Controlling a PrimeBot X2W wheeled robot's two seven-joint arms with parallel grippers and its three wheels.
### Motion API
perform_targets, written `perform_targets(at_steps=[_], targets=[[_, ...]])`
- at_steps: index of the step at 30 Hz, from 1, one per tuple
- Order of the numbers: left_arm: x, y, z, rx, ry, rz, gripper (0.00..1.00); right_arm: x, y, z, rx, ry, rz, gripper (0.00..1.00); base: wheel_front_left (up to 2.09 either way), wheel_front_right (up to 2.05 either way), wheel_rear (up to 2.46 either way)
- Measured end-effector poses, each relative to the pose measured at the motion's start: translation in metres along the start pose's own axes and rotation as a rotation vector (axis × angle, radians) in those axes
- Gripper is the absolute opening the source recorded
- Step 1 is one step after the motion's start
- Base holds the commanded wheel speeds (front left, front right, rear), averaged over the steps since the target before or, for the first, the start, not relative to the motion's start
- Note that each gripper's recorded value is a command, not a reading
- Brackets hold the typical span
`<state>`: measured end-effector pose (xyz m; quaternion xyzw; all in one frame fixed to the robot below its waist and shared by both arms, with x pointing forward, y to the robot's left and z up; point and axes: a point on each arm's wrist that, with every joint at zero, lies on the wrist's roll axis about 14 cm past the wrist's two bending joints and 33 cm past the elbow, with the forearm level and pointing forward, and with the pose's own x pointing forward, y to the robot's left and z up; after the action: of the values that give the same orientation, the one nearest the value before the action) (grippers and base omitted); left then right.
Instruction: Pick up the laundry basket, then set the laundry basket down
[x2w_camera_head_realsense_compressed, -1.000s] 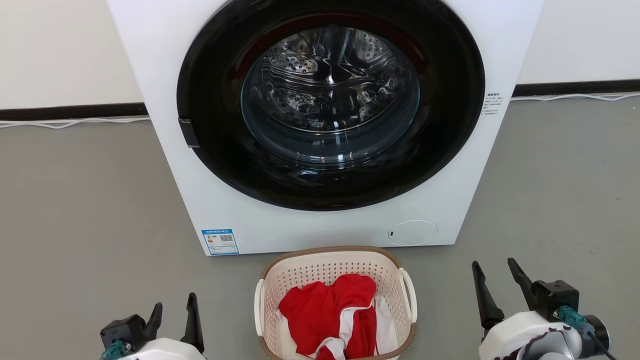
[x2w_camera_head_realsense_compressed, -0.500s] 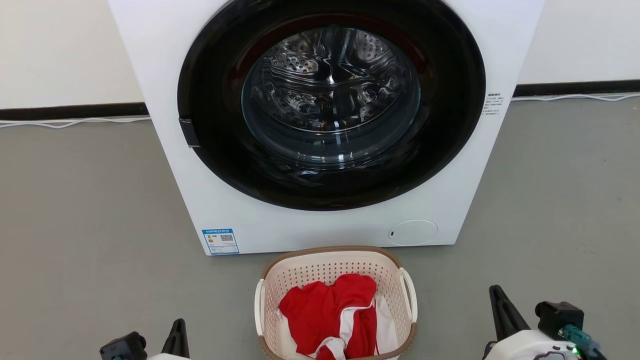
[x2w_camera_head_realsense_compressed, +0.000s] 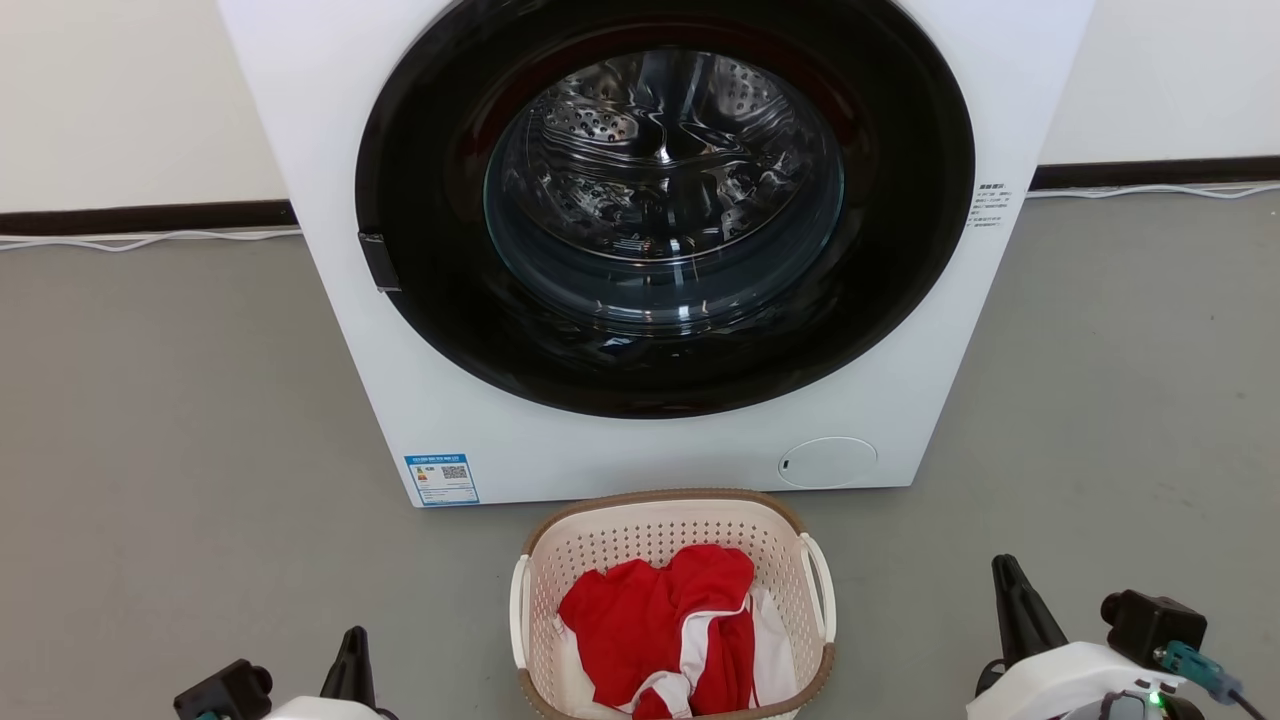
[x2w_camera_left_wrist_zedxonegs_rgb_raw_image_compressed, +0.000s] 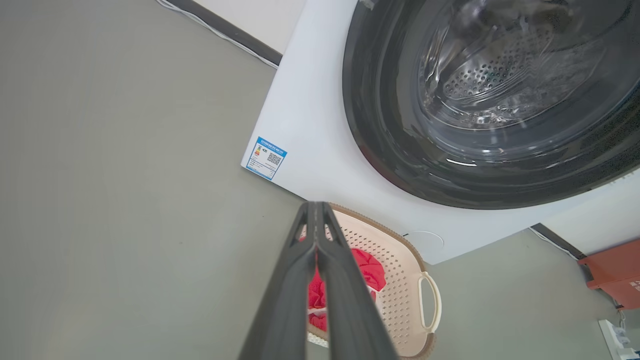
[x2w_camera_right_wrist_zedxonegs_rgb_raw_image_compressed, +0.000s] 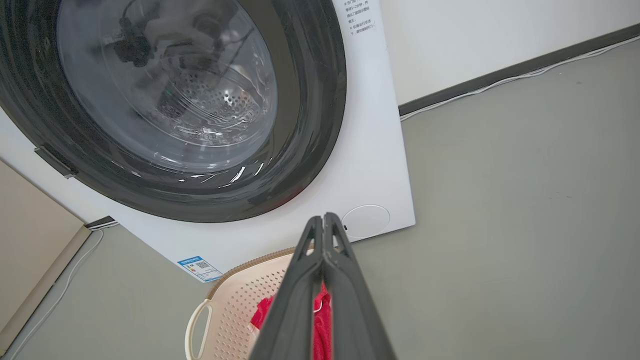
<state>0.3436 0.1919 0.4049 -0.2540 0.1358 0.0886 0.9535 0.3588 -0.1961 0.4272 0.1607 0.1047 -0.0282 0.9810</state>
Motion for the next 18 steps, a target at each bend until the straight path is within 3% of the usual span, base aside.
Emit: perform_targets(at_steps=[18], targets=[[0.0025,-0.003,0.0065,-0.187,0.008,-0.004,0.0,0.0031,-0.0017,0.0087,0.216,-0.014,-0.022,0.0,0.0,0.0,0.0]])
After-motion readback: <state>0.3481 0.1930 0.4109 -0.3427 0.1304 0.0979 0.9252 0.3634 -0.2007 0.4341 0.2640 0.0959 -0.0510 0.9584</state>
